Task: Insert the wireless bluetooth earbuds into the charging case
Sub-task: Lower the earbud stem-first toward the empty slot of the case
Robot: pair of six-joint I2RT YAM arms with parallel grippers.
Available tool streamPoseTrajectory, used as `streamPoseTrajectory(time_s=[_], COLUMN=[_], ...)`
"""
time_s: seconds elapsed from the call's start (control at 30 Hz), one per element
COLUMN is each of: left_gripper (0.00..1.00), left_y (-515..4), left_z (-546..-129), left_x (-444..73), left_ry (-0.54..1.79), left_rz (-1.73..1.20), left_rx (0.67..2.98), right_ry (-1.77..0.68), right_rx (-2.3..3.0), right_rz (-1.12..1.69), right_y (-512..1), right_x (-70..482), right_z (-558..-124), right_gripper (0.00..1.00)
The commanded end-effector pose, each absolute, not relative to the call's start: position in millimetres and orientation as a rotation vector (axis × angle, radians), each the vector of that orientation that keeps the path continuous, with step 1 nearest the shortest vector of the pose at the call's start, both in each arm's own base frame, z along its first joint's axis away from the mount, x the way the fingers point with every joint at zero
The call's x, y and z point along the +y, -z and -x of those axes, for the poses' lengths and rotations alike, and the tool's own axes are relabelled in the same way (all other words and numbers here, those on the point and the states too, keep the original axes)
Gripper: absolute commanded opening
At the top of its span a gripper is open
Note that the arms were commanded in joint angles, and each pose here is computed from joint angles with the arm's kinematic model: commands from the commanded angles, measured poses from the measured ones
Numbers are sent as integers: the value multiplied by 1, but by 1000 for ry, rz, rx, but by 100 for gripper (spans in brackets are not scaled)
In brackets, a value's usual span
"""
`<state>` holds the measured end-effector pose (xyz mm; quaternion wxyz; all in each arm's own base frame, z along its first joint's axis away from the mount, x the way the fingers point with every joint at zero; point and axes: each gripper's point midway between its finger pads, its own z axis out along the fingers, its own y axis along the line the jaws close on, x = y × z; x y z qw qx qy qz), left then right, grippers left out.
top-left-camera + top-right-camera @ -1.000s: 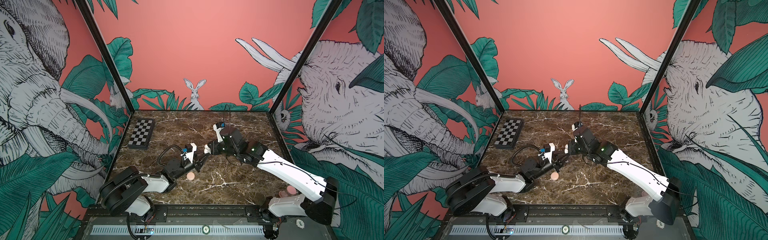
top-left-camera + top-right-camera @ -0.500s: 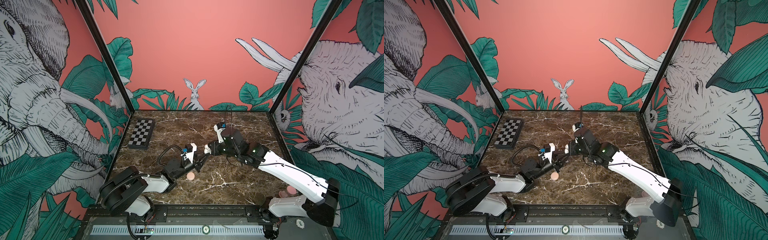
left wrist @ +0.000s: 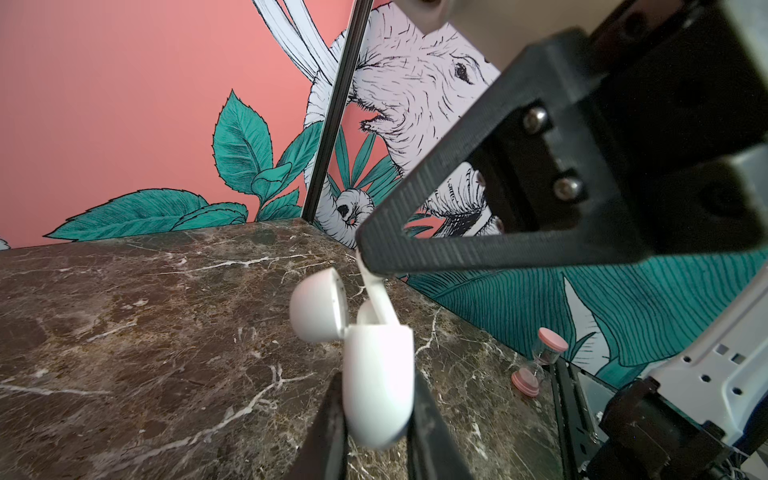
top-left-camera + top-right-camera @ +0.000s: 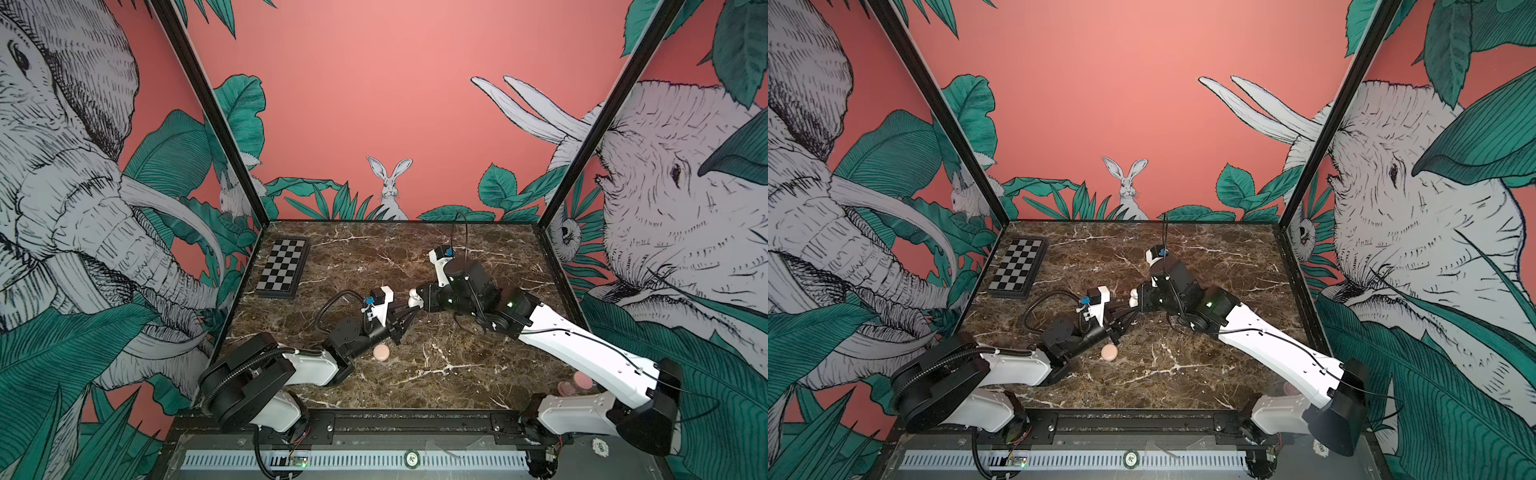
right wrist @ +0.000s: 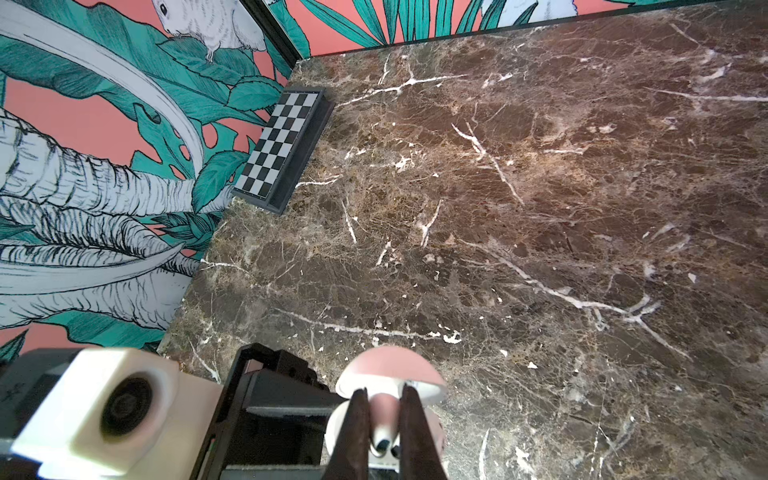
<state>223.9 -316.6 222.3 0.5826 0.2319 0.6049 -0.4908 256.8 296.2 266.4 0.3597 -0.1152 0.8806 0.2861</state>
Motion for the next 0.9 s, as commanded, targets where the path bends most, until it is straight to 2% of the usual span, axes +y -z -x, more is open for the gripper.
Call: streamPoseTrajectory(time_s=[0.0,0.87], left_gripper=[0,0], left_y=[-247,-263], left_z=[-223,-214], left_x=[-308,-306], left_ry=[1163,1177], left_rz=[-482,-516], left_rx=[1337,1277], right_ry=[-774,-812], right_rx=[2233,2120], right_rz=[312,368], right_y=[-275,-291], right_x=[299,303], right_z=[-251,-244], right_gripper=[9,9])
